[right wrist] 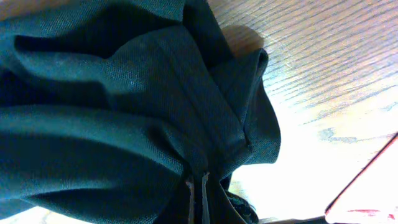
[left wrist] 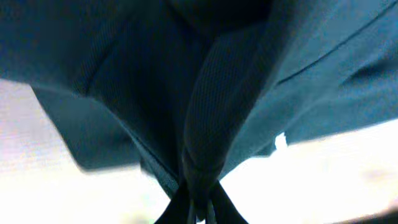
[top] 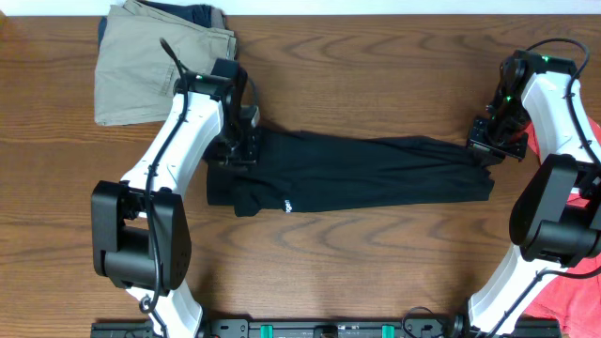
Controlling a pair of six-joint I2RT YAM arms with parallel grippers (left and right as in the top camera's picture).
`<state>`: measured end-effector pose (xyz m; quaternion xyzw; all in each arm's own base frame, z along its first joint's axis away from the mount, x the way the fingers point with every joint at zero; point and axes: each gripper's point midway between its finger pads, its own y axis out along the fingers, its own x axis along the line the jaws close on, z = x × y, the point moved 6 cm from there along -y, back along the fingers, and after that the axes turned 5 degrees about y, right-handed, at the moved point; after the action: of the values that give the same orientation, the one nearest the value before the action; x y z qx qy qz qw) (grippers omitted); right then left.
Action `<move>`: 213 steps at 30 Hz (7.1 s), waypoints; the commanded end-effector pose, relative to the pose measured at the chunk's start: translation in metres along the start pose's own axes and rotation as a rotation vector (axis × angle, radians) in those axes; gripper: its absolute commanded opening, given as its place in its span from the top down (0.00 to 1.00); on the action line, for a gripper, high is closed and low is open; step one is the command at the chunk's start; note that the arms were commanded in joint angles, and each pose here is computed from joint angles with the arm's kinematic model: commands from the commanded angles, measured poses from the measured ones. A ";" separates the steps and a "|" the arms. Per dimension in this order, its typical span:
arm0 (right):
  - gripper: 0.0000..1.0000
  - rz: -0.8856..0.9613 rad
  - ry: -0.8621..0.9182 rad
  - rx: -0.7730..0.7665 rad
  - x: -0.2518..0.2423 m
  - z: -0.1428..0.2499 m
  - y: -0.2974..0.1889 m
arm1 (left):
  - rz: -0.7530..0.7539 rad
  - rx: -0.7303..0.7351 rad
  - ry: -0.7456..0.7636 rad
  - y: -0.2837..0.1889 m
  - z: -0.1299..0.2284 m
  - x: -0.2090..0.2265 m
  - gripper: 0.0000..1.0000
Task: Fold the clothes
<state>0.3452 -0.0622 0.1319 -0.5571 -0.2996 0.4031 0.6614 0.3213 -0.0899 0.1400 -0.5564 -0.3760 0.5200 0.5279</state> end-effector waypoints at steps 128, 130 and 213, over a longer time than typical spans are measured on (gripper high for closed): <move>0.01 -0.475 0.023 -0.029 -0.046 -0.014 0.038 | -0.112 -0.115 -0.620 -0.061 0.061 0.100 0.02; 0.01 -0.477 0.027 -0.019 -0.046 -0.010 0.051 | -0.111 -0.110 -0.620 -0.059 0.062 0.100 0.02; 0.01 0.092 -0.463 -0.246 0.112 0.130 -0.035 | -0.105 -0.096 -0.617 -0.058 0.064 0.099 0.02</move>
<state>0.2799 0.1214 0.1706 -0.4853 -0.4819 0.5316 0.4996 0.2861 0.0279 0.1888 -0.3794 -0.5756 0.6160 0.3812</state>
